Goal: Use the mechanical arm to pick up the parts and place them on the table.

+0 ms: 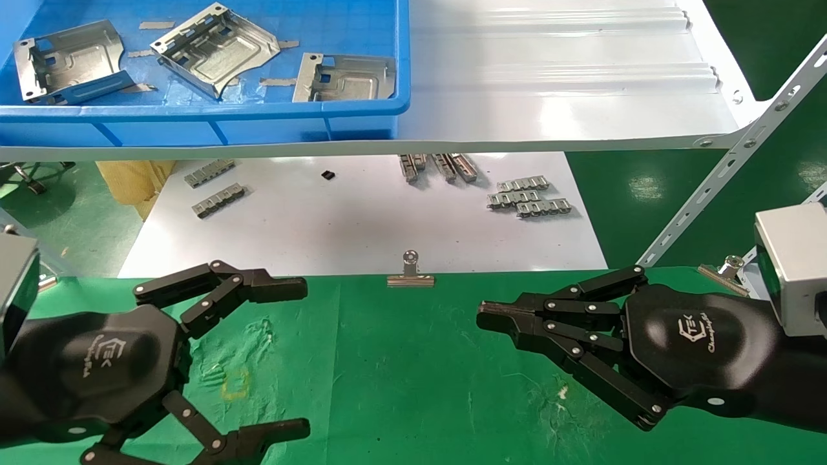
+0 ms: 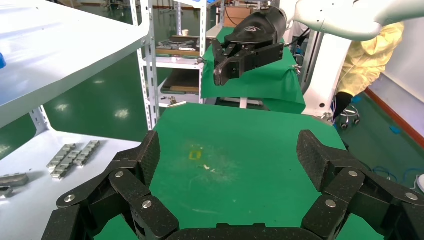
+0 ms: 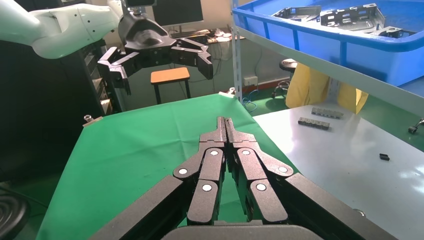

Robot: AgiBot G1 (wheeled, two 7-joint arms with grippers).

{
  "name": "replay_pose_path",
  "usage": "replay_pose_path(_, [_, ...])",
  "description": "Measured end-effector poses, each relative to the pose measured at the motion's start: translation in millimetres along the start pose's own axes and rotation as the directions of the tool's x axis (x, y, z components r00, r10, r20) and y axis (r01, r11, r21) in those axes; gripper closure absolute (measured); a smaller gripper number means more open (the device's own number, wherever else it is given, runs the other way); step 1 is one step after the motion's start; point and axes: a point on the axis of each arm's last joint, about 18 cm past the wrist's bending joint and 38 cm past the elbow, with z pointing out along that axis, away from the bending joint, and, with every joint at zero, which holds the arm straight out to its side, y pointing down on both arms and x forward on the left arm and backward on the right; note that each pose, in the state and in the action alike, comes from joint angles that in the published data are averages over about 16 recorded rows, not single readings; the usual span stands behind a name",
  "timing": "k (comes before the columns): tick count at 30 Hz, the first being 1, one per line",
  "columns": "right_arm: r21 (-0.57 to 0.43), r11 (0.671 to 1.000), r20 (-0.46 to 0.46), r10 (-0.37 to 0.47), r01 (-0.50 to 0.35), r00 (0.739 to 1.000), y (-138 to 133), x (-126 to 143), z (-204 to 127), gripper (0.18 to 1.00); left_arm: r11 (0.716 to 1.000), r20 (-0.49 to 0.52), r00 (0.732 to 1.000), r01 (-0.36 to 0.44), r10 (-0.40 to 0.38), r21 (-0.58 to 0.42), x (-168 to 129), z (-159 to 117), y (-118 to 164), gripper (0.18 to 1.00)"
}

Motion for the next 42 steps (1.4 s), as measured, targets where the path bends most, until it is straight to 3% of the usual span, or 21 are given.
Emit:
replay_pose_path(10, [0.000,1.000,0.000,0.000,0.000,1.000,0,0,0,0.984,0.997,0.037,0.996,-0.078,0.077,0.012,-21,5,-20,0.183])
replay_pose_path(18, [0.000,1.000,0.000,0.000,0.000,1.000,0,0,0,0.960,0.982,0.207,0.960,-0.189,0.187,-0.012,-99,9,-63,0.183])
replay_pose_path(23, [0.000,1.000,0.000,0.000,0.000,1.000,0,0,0,0.917,0.978,0.398,0.894,-0.197,0.206,-0.064,-172,6,-90,0.183])
replay_pose_path(29, [0.000,1.000,0.000,0.000,0.000,1.000,0,0,0,0.836,0.977,0.610,0.764,-0.130,0.209,-0.172,-246,-2,-102,0.183])
replay_pose_path(34, [0.000,1.000,0.000,0.000,0.000,1.000,0,0,0,0.742,0.964,0.713,0.663,-0.051,0.229,-0.262,-281,-11,-98,0.184])
replay_pose_path(38, [0.000,1.000,0.000,0.000,0.000,1.000,0,0,0,0.658,0.951,0.745,0.620,-0.005,0.246,-0.310,-292,-15,-94,0.189])
replay_pose_path(42, [0.000,1.000,0.000,0.000,0.000,1.000,0,0,0,0.550,0.942,0.753,0.608,0.026,0.251,-0.335,-296,-18,-91,0.205])
